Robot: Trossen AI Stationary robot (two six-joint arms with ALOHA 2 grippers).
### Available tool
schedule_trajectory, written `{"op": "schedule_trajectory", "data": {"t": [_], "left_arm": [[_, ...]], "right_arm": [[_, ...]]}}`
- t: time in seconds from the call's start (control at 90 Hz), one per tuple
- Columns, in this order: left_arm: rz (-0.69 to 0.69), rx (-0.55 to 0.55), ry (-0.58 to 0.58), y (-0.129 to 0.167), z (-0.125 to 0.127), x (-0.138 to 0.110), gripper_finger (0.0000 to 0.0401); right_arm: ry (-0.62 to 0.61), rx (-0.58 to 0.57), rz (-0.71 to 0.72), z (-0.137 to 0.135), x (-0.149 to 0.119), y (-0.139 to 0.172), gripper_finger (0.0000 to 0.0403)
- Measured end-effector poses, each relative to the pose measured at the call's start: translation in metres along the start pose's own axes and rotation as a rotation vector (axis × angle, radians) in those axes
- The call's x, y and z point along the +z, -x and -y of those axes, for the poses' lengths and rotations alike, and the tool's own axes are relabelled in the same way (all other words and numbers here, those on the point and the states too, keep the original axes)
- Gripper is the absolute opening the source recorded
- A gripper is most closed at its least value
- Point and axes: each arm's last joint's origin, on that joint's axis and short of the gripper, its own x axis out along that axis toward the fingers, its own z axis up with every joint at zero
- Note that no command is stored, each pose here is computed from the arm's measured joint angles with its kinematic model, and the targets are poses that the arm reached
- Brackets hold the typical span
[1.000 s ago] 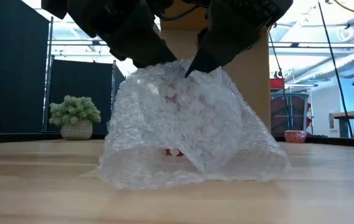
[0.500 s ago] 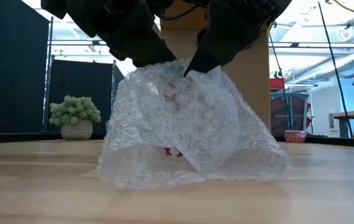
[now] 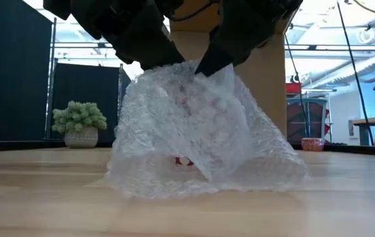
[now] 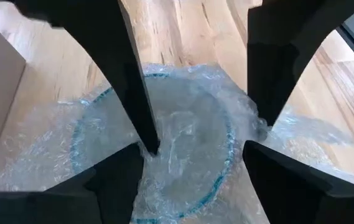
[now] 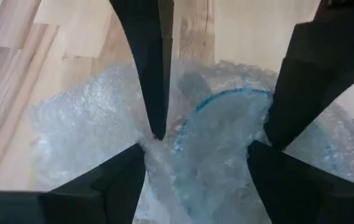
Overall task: Wrap mug
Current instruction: Wrap the red mug with the bubble wrap
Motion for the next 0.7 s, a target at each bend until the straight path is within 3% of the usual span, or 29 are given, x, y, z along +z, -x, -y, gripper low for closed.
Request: {"op": "schedule_trajectory", "data": {"t": [0.356, 0.7], "left_arm": [[-0.001, -0.002, -0.001, 0.000, 0.001, 0.000, 0.0264], [-0.002, -0.002, -0.002, 0.000, 0.001, 0.000, 0.0264]], "right_arm": [[0.036, 0.002, 0.043, 0.006, 0.008, 0.026, 0.0308], [-0.028, 0.002, 0.130, 0.026, 0.019, 0.090, 0.0309]]}}
